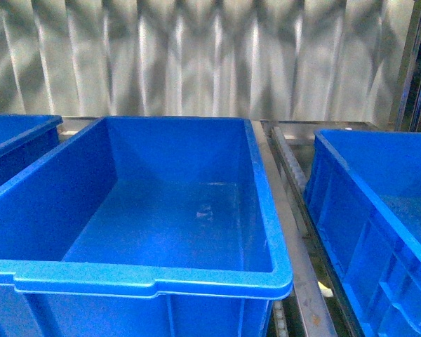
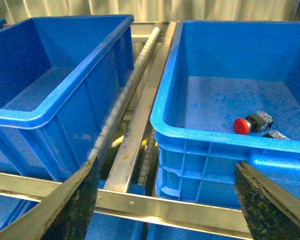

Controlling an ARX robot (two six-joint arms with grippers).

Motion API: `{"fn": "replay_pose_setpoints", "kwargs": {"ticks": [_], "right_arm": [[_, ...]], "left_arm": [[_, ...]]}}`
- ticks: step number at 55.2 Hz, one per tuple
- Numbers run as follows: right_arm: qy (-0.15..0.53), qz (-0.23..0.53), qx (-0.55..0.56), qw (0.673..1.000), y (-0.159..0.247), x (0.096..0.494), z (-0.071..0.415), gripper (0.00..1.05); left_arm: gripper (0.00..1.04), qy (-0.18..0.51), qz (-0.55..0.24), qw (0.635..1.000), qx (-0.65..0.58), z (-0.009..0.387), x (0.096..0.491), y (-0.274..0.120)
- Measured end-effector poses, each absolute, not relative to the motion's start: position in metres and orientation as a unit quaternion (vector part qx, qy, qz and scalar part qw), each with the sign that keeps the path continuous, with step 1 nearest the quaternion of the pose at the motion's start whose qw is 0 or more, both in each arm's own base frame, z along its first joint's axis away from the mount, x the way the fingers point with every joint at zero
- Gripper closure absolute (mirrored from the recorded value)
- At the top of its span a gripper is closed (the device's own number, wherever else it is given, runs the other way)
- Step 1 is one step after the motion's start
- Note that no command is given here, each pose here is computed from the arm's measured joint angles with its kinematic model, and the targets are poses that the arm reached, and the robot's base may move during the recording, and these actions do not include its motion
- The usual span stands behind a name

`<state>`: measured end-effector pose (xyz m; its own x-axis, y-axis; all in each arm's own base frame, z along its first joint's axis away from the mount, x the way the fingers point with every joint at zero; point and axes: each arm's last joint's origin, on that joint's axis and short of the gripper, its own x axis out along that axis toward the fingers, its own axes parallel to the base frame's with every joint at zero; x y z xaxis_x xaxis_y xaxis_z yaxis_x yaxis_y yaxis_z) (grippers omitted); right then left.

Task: Pick red and yellow buttons and place in box

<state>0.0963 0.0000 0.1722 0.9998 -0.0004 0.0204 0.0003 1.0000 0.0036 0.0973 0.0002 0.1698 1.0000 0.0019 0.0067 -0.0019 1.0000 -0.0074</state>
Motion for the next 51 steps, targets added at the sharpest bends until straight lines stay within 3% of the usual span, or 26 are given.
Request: {"fn": "replay_pose_setpoints", "kwargs": {"ticks": [51], "right_arm": [[-0.01, 0.0, 0.002, 1.0, 0.0, 0.0963, 0.1721, 0.07]], "left_arm": [[0.08, -0.003, 0.001, 1.0, -0.004, 0.1698, 0.0973, 0.0002]]}}
